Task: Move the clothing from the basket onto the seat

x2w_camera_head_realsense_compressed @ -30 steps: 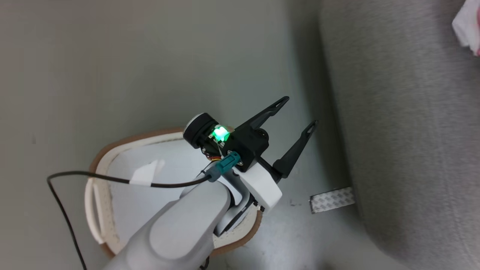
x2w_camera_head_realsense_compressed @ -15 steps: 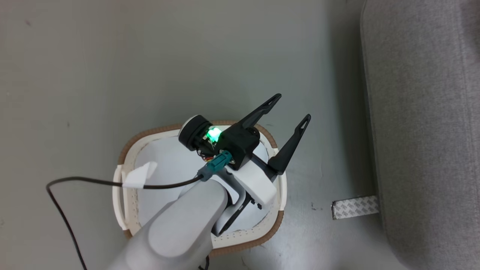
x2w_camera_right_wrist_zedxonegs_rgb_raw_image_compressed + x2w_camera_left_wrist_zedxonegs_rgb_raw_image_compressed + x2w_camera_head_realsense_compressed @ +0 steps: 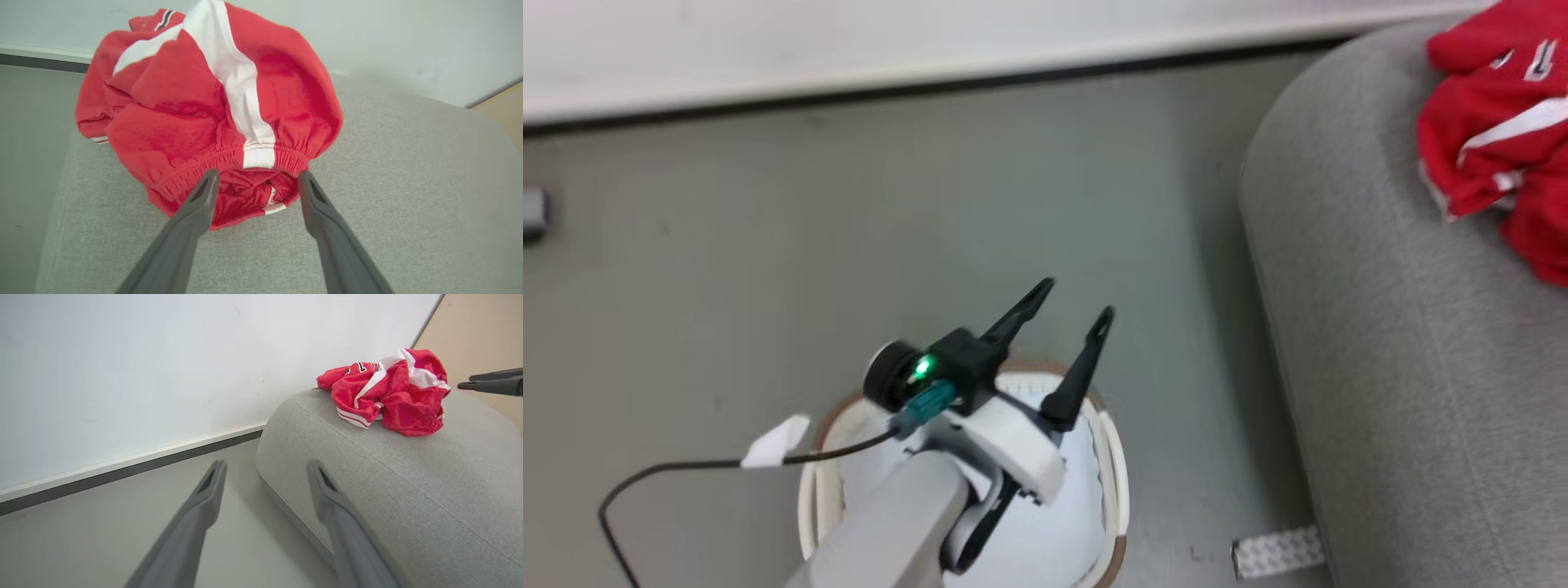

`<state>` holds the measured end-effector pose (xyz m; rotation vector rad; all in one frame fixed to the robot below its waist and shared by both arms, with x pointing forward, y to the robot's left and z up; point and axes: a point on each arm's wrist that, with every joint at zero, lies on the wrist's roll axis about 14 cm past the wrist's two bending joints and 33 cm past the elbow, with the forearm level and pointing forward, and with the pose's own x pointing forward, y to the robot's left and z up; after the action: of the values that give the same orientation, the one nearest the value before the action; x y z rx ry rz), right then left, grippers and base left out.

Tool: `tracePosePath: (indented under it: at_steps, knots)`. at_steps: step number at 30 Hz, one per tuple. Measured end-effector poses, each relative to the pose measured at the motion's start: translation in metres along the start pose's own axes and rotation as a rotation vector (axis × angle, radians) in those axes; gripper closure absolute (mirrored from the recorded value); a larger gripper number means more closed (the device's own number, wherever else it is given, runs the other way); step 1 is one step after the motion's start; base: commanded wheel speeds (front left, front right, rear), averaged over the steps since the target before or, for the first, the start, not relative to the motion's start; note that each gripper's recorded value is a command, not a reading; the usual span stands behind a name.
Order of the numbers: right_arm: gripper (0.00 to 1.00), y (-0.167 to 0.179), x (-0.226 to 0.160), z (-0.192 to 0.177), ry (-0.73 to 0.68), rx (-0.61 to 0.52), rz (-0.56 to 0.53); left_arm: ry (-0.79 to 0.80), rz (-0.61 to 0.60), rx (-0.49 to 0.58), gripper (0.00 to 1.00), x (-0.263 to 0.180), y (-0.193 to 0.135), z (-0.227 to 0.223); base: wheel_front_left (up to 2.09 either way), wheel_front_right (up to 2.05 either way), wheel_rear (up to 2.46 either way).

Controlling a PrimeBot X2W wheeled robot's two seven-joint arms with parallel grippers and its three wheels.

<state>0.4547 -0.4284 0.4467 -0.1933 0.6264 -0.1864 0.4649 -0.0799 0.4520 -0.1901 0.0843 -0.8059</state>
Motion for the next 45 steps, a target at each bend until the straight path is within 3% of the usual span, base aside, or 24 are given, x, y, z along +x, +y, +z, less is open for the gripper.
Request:
tracePosePath:
  at_steps: [9,15,19,30,36,45]
  knots:
    - [0.00,-0.003,-0.081,0.069,-0.332,-0.034,0.059,-0.137,0.184,0.048,0.00,-0.057,0.019,0.073,0.00,0.00,0.00]
    - [0.00,0.027,-0.134,0.117,-0.610,0.035,0.165,-0.233,0.347,0.094,0.00,-0.110,0.040,0.112,0.00,0.00,0.00]
    - [0.00,0.050,-0.157,0.133,-0.739,0.068,0.222,-0.301,0.444,0.062,0.00,-0.144,0.053,0.130,0.00,0.00,0.00]
    - [0.00,0.129,-0.170,0.096,-0.831,0.211,0.308,-0.288,0.672,0.071,0.00,-0.213,0.082,0.111,0.00,0.00,0.00]
    - [0.00,0.172,-0.188,0.062,-0.837,0.291,0.333,-0.262,0.720,0.055,0.00,-0.231,0.078,0.091,0.00,0.00,0.00]
    - [0.00,0.199,-0.197,0.035,-0.799,0.357,0.331,-0.233,0.745,0.089,0.00,-0.243,0.075,0.079,0.00,0.00,0.00]
